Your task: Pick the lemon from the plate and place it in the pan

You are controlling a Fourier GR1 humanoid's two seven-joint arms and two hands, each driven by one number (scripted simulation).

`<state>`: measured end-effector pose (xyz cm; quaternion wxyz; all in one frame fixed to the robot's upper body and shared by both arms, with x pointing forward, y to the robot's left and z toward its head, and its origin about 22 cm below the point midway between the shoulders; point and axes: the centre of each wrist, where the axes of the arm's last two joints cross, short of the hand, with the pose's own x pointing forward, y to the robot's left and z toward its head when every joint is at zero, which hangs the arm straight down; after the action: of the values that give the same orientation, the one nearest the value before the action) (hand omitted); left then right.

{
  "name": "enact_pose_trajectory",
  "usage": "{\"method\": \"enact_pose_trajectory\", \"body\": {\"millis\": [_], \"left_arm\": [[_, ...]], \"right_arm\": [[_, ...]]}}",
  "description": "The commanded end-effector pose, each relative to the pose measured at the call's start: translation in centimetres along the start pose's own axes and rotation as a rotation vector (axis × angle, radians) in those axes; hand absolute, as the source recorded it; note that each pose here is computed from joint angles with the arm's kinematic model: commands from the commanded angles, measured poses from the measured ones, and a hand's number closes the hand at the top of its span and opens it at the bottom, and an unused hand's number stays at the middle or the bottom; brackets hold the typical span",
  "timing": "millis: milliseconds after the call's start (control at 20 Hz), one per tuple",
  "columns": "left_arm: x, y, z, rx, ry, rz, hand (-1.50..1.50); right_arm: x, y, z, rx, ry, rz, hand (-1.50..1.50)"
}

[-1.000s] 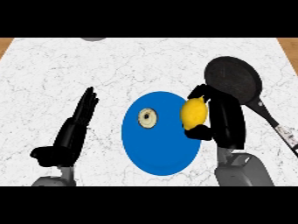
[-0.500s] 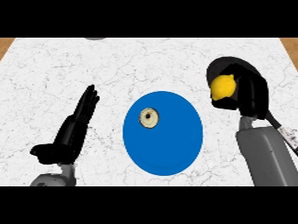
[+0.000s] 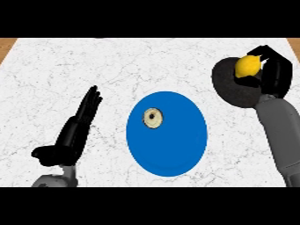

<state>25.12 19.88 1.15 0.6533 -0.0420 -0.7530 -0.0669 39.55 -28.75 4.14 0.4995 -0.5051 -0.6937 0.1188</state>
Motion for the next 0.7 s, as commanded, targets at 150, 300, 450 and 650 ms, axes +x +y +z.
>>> {"method": "enact_pose_trajectory", "body": {"millis": [150, 300, 450, 650], "left_arm": [[0.2, -0.5, -0.6, -0.018, 0.002, 0.000, 0.00], [0.3, 0.0, -0.1, -0.047, -0.029, -0.005, 0.00], [0.1, -1.2, -1.0, -0.058, -0.013, 0.007, 0.00], [0.5, -1.7, -0.9, -0.048, -0.030, 0.006, 0.00]], "right_arm": [[-2.8, -0.9, -3.0, -0.056, 0.008, -0.022, 1.50], [-4.7, -1.1, -2.5, 0.218, 0.221, 0.066, -1.50], [-4.6, -0.2, -1.8, 0.422, 0.183, 0.151, -1.50], [-3.0, 0.9, -2.3, 0.519, 0.210, -0.037, -1.50]]}}
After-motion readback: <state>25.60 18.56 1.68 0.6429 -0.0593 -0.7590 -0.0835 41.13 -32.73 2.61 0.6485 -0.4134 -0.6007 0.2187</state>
